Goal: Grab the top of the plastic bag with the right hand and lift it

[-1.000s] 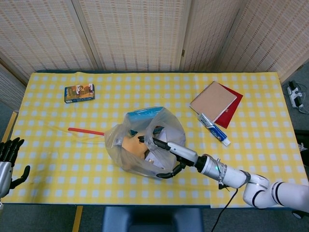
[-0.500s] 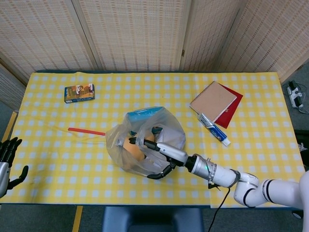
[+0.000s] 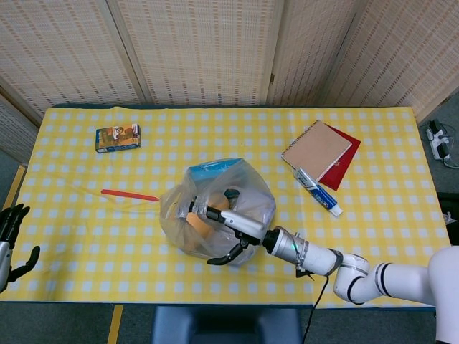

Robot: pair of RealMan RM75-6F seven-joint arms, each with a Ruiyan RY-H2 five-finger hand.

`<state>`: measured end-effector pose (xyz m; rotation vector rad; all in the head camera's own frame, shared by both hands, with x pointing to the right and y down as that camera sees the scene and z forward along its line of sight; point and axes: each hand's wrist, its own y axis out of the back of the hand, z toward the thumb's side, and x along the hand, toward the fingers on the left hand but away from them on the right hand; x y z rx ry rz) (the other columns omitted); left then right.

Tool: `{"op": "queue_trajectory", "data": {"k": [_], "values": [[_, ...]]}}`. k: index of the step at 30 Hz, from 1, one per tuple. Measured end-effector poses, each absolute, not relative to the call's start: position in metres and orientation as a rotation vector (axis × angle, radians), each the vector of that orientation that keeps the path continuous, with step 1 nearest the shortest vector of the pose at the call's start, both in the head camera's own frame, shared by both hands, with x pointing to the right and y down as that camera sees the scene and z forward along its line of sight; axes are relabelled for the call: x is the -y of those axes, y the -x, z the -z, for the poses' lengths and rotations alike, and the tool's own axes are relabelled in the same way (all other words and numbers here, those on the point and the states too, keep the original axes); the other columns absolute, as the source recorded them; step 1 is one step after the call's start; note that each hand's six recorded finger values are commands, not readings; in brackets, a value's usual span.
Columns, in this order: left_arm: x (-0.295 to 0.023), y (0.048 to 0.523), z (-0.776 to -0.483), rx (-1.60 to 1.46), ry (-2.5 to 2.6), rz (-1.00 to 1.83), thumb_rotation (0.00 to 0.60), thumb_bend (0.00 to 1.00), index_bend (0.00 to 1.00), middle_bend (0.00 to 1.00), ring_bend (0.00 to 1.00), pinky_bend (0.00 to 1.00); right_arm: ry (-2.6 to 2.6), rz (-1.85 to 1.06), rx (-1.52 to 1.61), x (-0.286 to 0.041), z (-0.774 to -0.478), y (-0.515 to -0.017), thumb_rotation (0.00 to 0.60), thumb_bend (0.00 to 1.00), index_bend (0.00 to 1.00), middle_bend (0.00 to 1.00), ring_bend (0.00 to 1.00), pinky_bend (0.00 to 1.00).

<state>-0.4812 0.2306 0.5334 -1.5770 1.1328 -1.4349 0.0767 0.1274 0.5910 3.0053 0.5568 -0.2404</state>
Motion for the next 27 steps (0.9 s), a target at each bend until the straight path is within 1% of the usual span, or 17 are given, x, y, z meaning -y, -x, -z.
{"op": "queue_trajectory", "data": {"k": [15,27], "values": [[-0.230,0.484,-0.530,-1.150,1.572,1.428,0.600,0.46,0.03,0.08,0.06,0.00,-2.997,0.189,-0.553,-0.121,-0.597,-0.051,0.600,0.25,0.00,0.00,0.00,0.00],[-0.230,0.486,-0.529,-1.162,1.568,1.428,0.600,0.46,0.03,0.08,0.06,0.00,-2.999,0.097,-0.505,-0.126,-0.587,-0.029,0.600,0.24,0.00,0.00,0.00,0.00]]}}
